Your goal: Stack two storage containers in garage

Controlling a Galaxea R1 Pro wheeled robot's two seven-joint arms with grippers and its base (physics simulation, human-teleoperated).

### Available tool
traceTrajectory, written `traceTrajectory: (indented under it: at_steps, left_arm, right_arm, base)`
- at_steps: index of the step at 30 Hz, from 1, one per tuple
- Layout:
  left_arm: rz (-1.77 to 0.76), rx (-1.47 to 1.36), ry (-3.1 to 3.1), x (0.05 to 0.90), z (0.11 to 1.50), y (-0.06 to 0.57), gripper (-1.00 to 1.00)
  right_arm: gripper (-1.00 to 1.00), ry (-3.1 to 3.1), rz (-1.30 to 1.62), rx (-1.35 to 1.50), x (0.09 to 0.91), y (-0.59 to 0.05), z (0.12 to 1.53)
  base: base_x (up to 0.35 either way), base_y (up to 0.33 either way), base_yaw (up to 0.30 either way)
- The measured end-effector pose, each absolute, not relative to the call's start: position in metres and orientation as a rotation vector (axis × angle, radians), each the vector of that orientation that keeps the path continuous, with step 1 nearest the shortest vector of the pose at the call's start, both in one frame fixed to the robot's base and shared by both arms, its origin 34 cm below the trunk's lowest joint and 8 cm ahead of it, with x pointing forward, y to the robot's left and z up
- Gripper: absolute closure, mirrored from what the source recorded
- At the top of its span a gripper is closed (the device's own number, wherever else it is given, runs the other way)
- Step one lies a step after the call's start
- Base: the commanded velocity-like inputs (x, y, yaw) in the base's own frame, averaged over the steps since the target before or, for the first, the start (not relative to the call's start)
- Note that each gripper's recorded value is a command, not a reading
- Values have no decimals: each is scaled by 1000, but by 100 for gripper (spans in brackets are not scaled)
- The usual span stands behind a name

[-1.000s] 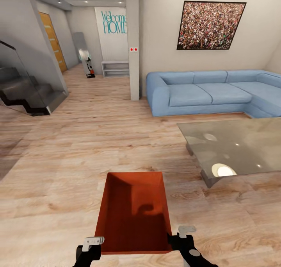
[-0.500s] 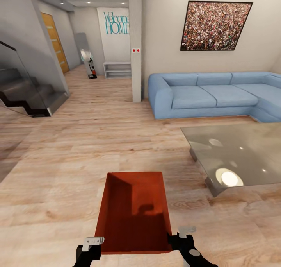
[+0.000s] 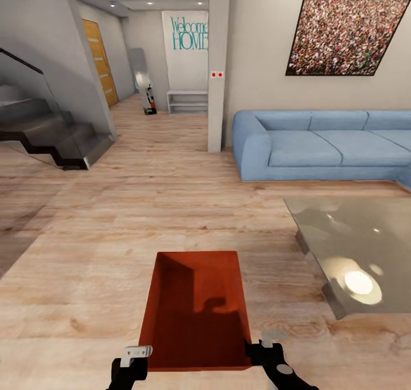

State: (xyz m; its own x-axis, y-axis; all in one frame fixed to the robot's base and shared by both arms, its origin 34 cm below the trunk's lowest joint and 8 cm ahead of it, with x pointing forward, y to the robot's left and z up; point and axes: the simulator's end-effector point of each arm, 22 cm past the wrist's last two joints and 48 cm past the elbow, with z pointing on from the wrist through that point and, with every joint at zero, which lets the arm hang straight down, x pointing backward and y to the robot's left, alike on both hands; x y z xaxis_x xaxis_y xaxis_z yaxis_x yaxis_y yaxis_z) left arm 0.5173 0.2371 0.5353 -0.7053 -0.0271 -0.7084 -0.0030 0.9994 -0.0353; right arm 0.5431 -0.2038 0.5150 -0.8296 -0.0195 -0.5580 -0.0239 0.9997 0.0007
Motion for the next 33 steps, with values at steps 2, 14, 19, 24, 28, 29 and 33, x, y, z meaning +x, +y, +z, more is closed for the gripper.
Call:
traceTrajectory:
  at_steps: [2,14,19,24,28,29,33]
  left_arm:
    - [-40,-21,2354,517,535,237,100]
    - [-40,-21,2353,517,535,237,100]
    - [-40,-21,2353,517,535,237,100]
    - [-40,-21,2353,517,535,237,100]
    - [-40,-21,2353,518,536,237,100]
    - [-40,-22,2352,518,536,237,100]
    - [-40,-22,2347,519,538,237,100]
  right_arm:
    - [100,2549,10,-30,543,-204,515]
    - [100,2549,10,-30,543,-204,515]
    - [100,2549,10,-30,543,-204,515]
    - [100,2549,10,-30,543,-204,515]
    - [100,2548,10,-30,543,-204,515]
    - [100,2548,10,-30,544,-204,516]
    - [100,2543,10,-30,545,-204,518]
  base:
    - [345,0,286]
    - [345,0,288]
    - [346,0,289]
    - [346,0,171]
    - [346,0,31]
    - [346,0,12]
    - [346,0,5]
